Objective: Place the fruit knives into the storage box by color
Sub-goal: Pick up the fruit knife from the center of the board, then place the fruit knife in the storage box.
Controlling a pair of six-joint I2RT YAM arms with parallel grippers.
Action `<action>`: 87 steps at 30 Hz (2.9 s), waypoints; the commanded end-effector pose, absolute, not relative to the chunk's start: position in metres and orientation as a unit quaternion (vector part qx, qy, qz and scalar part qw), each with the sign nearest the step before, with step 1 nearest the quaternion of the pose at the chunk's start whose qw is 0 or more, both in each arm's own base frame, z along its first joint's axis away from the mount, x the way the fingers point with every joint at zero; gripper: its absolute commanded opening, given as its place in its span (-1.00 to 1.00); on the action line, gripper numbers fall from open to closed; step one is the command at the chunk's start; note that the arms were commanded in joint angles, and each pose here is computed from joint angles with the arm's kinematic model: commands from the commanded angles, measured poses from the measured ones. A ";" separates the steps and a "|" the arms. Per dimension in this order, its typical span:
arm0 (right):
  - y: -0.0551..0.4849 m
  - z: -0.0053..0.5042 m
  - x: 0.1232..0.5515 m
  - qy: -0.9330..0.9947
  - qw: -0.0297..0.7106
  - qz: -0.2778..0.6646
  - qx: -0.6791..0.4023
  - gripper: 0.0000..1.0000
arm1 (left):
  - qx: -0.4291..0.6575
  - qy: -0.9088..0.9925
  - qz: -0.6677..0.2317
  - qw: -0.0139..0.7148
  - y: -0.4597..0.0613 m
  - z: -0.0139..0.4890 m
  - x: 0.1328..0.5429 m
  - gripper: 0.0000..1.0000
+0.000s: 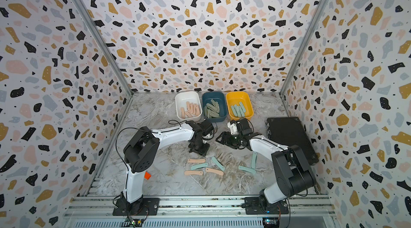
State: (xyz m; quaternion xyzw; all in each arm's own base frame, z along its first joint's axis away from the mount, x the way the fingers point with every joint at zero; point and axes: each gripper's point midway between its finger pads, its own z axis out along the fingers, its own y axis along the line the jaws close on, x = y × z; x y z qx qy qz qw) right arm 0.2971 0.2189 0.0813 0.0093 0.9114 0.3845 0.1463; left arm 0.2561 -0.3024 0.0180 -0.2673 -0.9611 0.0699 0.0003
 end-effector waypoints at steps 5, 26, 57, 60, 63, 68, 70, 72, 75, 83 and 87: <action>0.213 0.089 0.295 0.907 0.160 0.389 0.005 0.44 | -0.275 -0.960 0.046 0.021 -0.295 0.002 0.249 -0.62; 0.263 0.101 0.316 0.857 0.137 0.494 0.038 0.29 | -0.239 -0.949 0.199 -0.054 -0.340 0.104 0.252 -0.85; 0.213 0.142 0.448 0.947 0.247 0.195 -0.070 -1.00 | -0.117 -0.967 0.216 -0.073 -0.266 0.133 0.295 0.98; 0.204 0.139 0.488 0.952 0.267 0.128 -0.082 -1.00 | -0.108 -0.968 0.216 -0.066 -0.256 0.129 0.297 0.98; 0.202 0.132 0.523 0.953 0.275 0.083 -0.092 -0.99 | -0.107 -0.971 0.203 -0.063 -0.246 0.125 0.298 0.98; 0.209 0.123 0.557 0.950 0.285 0.063 -0.111 -0.79 | -0.098 -0.975 0.191 -0.055 -0.232 0.113 0.297 0.98; 0.212 0.124 0.561 0.950 0.282 0.065 -0.118 -0.64 | -0.093 -0.975 0.193 -0.054 -0.228 0.113 0.298 0.98; 0.214 0.134 0.560 0.948 0.284 0.069 -0.124 -0.48 | -0.090 -0.974 0.197 -0.061 -0.226 0.117 0.299 0.98; 0.212 0.159 0.547 0.945 0.291 0.078 -0.129 -0.36 | -0.092 -0.972 0.206 -0.065 -0.228 0.120 0.297 0.98; 0.199 0.183 0.445 0.945 0.273 0.117 -0.135 -0.23 | -0.092 -0.970 0.218 -0.059 -0.220 0.125 0.275 0.98; 0.188 0.149 0.373 0.959 0.213 0.114 -0.147 -0.22 | -0.085 -0.969 0.226 -0.047 -0.214 0.119 0.256 0.98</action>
